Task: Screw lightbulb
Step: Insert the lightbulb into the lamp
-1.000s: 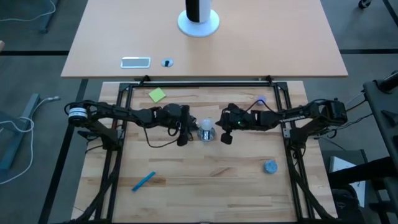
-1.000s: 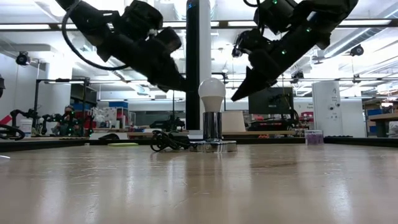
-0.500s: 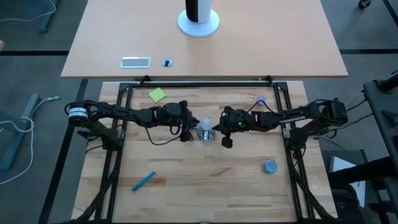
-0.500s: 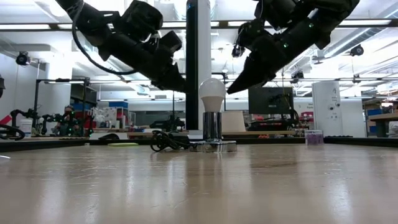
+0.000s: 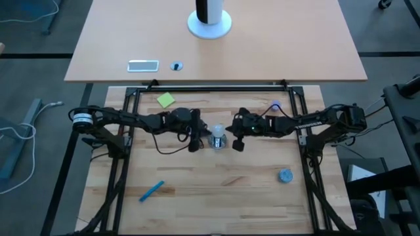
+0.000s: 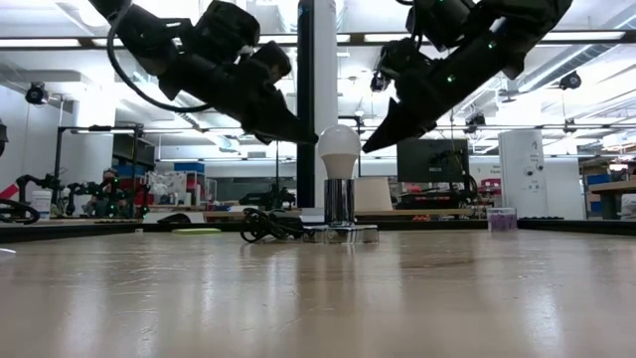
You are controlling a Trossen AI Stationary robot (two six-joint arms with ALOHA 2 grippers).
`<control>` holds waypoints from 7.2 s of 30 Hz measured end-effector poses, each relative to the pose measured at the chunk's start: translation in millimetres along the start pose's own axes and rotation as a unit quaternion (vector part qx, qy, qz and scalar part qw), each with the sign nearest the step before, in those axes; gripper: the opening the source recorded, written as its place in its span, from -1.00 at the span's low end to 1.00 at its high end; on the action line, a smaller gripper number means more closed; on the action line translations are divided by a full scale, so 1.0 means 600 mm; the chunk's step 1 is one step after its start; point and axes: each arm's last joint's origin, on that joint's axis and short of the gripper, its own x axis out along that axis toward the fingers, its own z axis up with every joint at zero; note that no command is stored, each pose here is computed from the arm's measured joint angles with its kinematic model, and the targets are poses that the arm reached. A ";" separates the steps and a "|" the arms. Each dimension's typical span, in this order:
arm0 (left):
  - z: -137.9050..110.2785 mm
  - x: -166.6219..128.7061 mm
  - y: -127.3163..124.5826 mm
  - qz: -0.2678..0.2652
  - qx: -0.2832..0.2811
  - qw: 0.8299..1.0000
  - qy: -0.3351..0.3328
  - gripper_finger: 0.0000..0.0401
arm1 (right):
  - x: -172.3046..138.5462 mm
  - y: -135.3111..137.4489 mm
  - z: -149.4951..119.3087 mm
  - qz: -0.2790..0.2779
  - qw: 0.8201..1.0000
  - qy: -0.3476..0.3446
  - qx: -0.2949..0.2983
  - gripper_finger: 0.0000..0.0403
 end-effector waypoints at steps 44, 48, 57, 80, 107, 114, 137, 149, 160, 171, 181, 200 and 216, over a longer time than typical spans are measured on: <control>-0.015 -0.001 -0.001 0.000 -0.022 0.999 0.047 -1.00 | -0.001 0.007 -0.010 -0.007 0.999 0.032 -0.017 -1.00; -0.005 -0.001 0.001 -0.002 -0.015 1.000 0.014 -1.00 | 0.000 0.002 -0.003 -0.012 1.000 0.011 -0.018 -1.00; -0.004 -0.001 0.005 0.039 -0.015 0.999 0.014 -1.00 | 0.000 0.009 -0.001 0.053 0.998 -0.001 -0.026 -1.00; -0.013 0.011 0.005 0.024 -0.017 0.999 0.019 -1.00 | 0.003 0.003 0.002 0.025 0.999 -0.013 -0.034 -1.00; -0.013 0.011 0.009 -0.024 -0.021 0.999 0.009 -1.00 | 0.004 0.003 0.006 0.031 0.999 -0.027 -0.027 -1.00; -0.015 0.013 0.012 -0.002 -0.026 1.000 0.012 -1.00 | 0.003 0.007 0.008 0.061 0.997 -0.032 -0.021 -1.00; -0.010 0.008 0.016 0.042 -0.011 0.999 0.012 -1.00 | 0.008 -0.019 0.004 0.000 1.000 -0.022 -0.010 -1.00; -0.016 0.004 0.016 0.044 -0.025 0.998 0.036 -1.00 | 0.008 -0.019 -0.005 -0.008 1.000 0.006 0.008 -1.00; -0.009 0.004 0.017 0.046 -0.014 0.999 0.016 -1.00 | 0.009 -0.019 -0.001 0.013 1.000 -0.007 0.004 -1.00; -0.027 0.000 0.013 0.024 -0.029 0.997 0.074 -1.00 | 0.009 -0.019 -0.015 -0.010 0.999 0.032 0.009 -1.00; -0.010 -0.007 0.013 0.013 -0.013 0.999 0.034 -1.00 | 0.009 -0.020 -0.008 -0.013 1.000 0.008 0.003 -1.00; -0.012 -0.009 0.013 0.016 -0.029 0.999 0.042 -1.00 | 0.008 -0.019 -0.010 -0.007 1.000 0.015 0.002 -1.00; -0.004 -0.009 0.014 0.021 -0.023 0.999 0.020 -1.00 | 0.011 -0.013 0.000 0.027 0.999 -0.019 -0.001 -1.00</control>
